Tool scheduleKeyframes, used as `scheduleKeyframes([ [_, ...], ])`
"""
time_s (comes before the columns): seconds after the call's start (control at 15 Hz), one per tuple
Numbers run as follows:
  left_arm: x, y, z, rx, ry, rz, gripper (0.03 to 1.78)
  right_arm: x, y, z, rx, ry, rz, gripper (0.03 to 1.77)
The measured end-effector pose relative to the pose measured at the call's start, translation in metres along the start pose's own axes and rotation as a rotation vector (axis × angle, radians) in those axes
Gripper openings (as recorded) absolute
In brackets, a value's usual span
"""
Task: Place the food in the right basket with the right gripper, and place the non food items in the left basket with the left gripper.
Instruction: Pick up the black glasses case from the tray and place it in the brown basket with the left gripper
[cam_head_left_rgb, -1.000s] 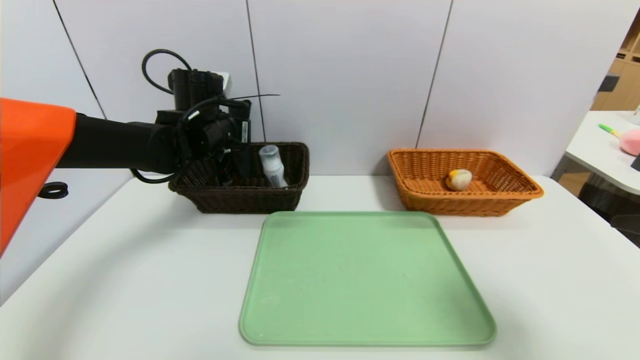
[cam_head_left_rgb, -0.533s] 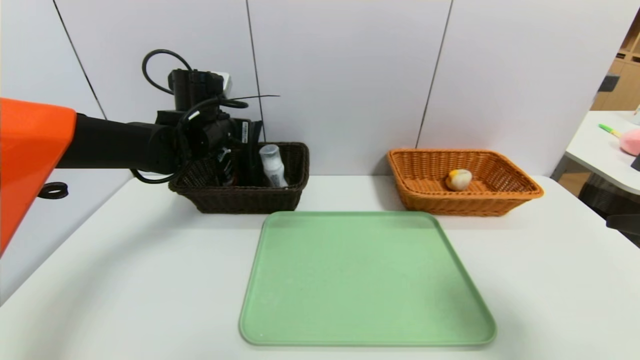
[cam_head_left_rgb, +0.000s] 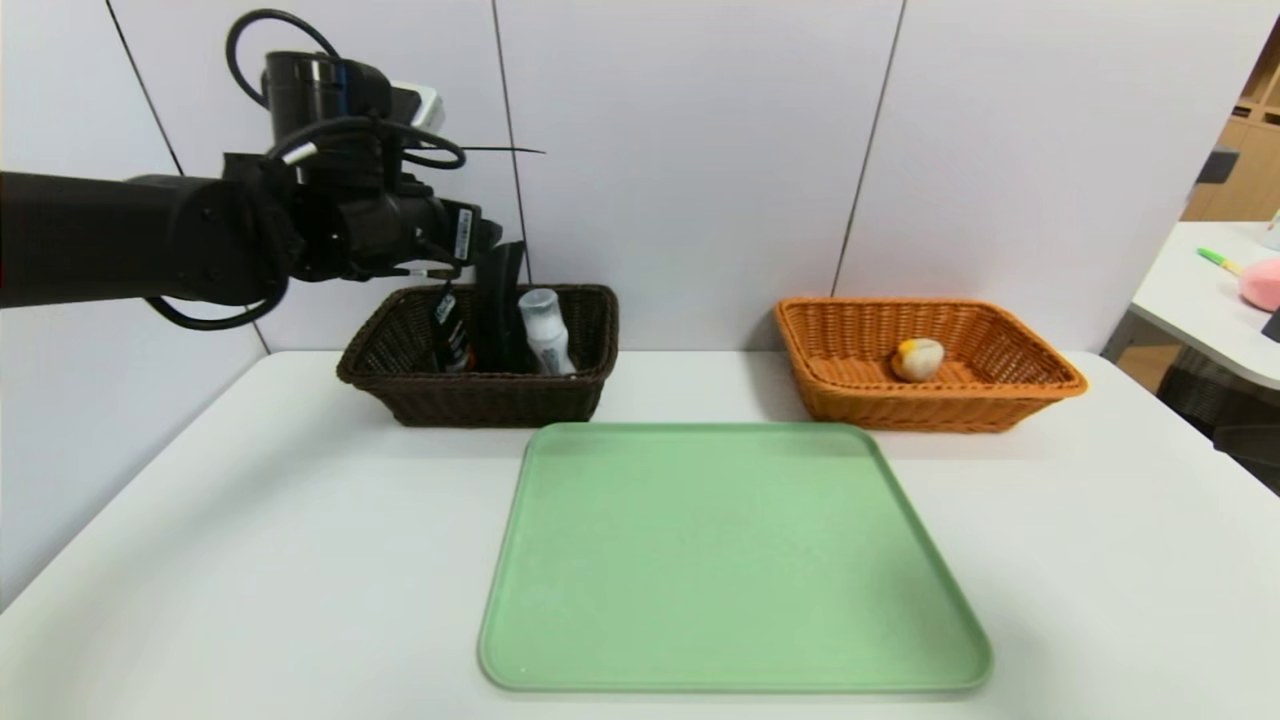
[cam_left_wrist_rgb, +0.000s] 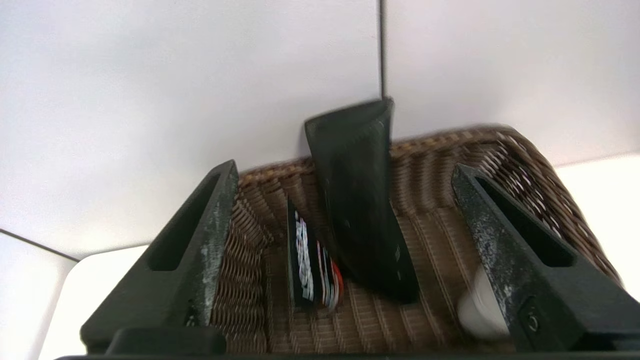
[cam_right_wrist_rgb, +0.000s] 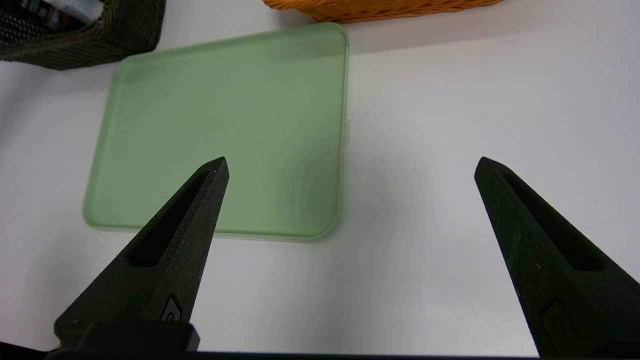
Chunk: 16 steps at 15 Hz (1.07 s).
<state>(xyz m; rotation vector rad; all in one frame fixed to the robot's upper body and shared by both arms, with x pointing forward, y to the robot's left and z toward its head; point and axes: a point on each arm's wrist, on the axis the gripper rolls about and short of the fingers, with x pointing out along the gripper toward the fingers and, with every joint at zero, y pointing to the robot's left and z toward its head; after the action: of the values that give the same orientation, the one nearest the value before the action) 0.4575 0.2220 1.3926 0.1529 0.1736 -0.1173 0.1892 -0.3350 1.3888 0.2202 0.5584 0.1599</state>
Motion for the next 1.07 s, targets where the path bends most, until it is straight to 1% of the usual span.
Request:
scheduleKeyframes([
  [0.13,-0.030,0.006,0.010,0.009,0.023,-0.056,1.57,0.002,-0.002,-0.003,-0.101,0.037,-0.014,1.70],
  [0.2,-0.047,0.009,0.013,0.011,0.041,-0.068,1.58,0.003,-0.003,-0.005,-0.149,0.066,-0.015,1.70],
  [0.27,-0.065,0.013,0.014,0.015,0.066,-0.075,1.60,0.005,-0.003,-0.005,-0.178,0.088,-0.011,1.70],
  [0.4,-0.098,0.019,0.010,0.020,0.118,-0.076,1.62,0.013,-0.003,0.000,-0.188,0.111,-0.007,1.70],
  [0.53,-0.132,0.026,0.003,0.011,0.144,-0.042,1.64,0.024,-0.005,0.006,-0.186,0.142,-0.002,1.70],
  [0.87,-0.205,0.043,-0.016,-0.016,0.123,0.130,1.67,0.044,-0.007,0.001,-0.178,0.277,0.028,1.70],
  [1.07,-0.242,0.056,-0.034,-0.028,0.120,0.235,1.67,0.043,-0.007,-0.003,-0.177,0.287,0.030,1.70],
])
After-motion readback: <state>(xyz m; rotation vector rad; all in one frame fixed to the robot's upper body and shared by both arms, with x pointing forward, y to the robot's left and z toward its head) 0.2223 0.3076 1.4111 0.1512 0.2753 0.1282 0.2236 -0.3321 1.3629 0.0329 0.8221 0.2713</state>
